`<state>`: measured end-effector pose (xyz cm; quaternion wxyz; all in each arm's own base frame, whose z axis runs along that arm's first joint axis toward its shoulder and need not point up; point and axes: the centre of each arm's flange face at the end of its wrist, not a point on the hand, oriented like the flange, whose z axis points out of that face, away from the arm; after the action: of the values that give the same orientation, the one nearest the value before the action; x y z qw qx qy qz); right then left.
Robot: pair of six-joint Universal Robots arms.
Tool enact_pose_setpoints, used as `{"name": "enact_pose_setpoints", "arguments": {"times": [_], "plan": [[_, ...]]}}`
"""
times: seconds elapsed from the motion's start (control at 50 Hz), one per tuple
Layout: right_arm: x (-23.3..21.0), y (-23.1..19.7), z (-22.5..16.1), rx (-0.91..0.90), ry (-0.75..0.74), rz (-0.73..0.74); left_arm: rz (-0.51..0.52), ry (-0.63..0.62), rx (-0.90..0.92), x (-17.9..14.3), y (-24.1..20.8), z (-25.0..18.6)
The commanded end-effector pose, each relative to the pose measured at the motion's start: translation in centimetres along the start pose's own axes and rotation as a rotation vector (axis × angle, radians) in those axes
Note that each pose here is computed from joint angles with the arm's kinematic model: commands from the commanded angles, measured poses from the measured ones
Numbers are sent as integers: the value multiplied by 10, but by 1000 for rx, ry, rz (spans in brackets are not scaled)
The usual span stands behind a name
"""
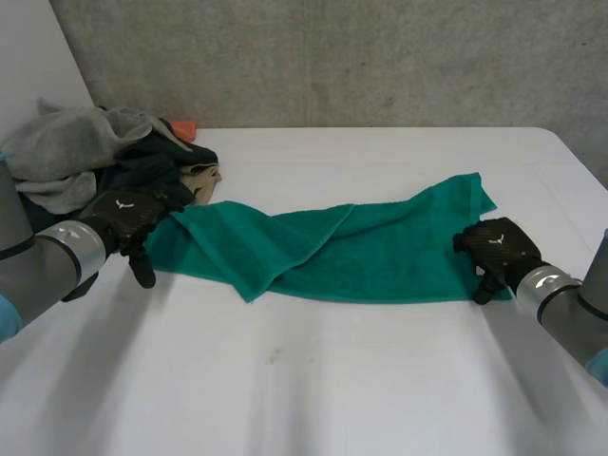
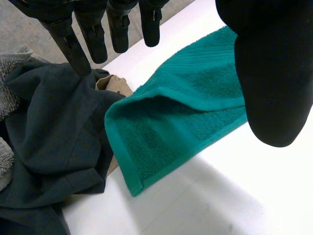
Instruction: Fold the laundry.
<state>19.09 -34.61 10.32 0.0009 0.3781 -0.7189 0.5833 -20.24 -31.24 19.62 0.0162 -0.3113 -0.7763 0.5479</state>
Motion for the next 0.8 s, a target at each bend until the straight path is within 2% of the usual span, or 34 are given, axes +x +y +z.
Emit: {"name": "enact_pose_setpoints", "arguments": {"times": [0.02,0.58,0.66,0.8], "plan": [[3,2,11,0,25,-19,-3,2,1,-1,0,0],[12,-20,28,68,61,-27,-8,-7,-7,-5,3,5],[8,-34,21,83,45,-34,-13,-4,-15,-5,6,8],[-7,-85,-16,128,-41,-36,-12,7,-4,-2,7,10]]}}
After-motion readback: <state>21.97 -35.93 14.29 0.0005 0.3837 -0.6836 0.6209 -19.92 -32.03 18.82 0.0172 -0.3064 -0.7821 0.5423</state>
